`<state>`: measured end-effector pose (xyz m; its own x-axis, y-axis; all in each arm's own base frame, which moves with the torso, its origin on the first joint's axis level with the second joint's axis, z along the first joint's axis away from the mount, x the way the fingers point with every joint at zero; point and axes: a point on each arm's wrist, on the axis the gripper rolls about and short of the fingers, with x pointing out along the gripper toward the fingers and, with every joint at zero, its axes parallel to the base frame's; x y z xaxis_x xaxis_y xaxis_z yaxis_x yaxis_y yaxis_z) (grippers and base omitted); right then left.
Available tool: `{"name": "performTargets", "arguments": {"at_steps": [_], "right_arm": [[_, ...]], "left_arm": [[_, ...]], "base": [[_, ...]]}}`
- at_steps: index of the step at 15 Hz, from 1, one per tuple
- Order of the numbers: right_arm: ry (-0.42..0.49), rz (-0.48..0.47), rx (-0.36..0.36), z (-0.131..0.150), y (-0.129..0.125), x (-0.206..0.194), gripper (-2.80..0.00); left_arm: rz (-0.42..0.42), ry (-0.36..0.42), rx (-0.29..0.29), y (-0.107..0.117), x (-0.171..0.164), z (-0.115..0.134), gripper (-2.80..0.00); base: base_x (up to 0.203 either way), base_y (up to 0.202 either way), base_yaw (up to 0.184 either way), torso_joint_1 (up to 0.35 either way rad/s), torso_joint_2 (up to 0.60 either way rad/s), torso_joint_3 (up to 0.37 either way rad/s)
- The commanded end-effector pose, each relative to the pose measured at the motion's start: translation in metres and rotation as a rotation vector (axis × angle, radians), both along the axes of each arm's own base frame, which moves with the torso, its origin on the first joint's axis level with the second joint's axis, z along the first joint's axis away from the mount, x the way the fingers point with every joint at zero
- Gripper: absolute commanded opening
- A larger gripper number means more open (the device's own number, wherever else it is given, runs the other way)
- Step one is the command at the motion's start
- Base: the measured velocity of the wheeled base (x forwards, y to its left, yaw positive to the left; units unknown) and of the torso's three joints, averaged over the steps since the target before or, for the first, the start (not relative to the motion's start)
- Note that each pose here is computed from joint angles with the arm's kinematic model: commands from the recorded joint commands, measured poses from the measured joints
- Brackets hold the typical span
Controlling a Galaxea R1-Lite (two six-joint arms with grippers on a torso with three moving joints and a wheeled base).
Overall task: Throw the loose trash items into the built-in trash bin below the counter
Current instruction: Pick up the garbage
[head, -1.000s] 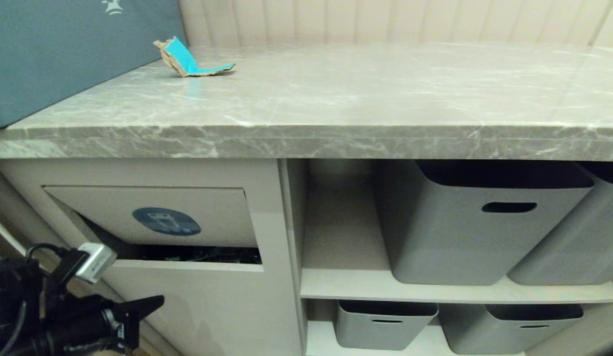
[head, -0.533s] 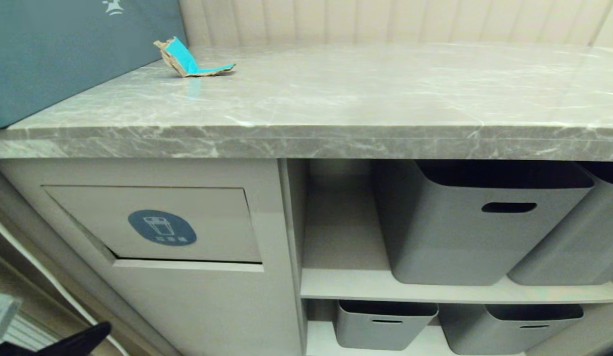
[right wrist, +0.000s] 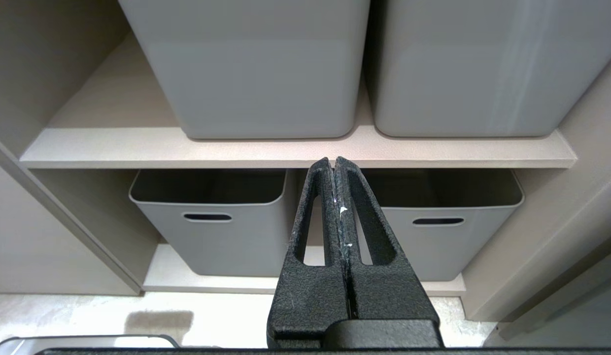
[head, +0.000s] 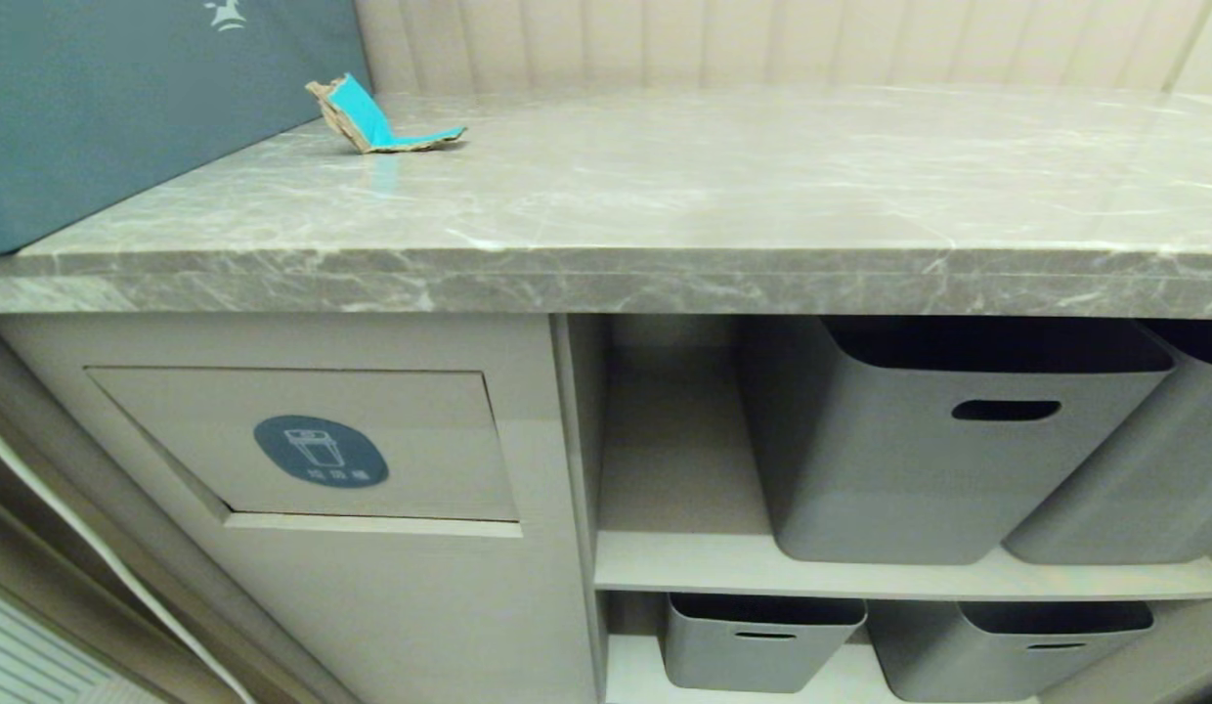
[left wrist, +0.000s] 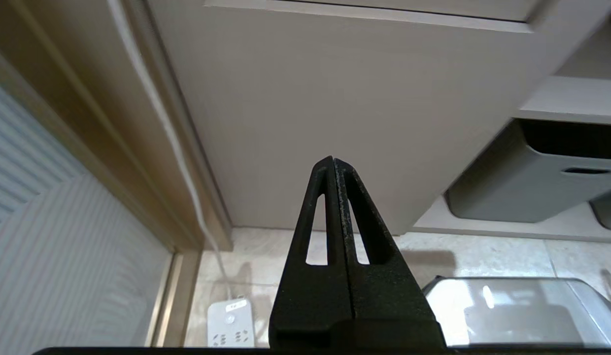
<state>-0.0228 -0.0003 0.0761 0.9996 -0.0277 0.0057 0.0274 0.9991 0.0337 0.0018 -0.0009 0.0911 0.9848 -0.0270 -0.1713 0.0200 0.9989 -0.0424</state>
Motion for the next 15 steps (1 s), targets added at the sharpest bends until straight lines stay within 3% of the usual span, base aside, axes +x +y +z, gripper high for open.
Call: {"name": "performTargets", "arguments": {"at_steps": [1,5,6,8,11,15], "right_arm": [[0.001,0.0,0.0,0.0,0.0,0.0,-2.8],[0.001,0.0,-0.001,0.0,0.0,0.0,-2.8],[0.001,0.0,0.0,0.0,0.0,0.0,-2.8],[0.001,0.0,0.0,0.0,0.0,0.0,-2.8],[0.001,0.0,0.0,0.0,0.0,0.0,-2.8],[0.001,-0.003,0.003,0.0,0.0,0.0,-2.8]], "left_arm": [[-0.021,-0.081,0.0,0.0,-0.01,-0.004,-2.8],[0.005,-0.205,0.02,0.001,-0.025,-0.014,-2.8],[0.009,-0.185,0.054,0.001,-0.025,-0.015,-2.8],[0.0,-0.129,0.067,0.001,-0.021,-0.015,-2.8],[0.0,-0.174,0.054,0.001,-0.024,-0.016,-2.8],[0.004,-0.172,0.054,0.001,-0.024,-0.016,-2.8]], "base": [[0.0,0.0,0.0,0.0,0.0,0.0],[0.0,0.0,0.0,0.0,0.0,0.0],[0.0,0.0,0.0,0.0,0.0,0.0],[0.0,0.0,0.0,0.0,0.0,0.0],[0.0,0.0,0.0,0.0,0.0,0.0],[0.0,0.0,0.0,0.0,0.0,0.0]]}}
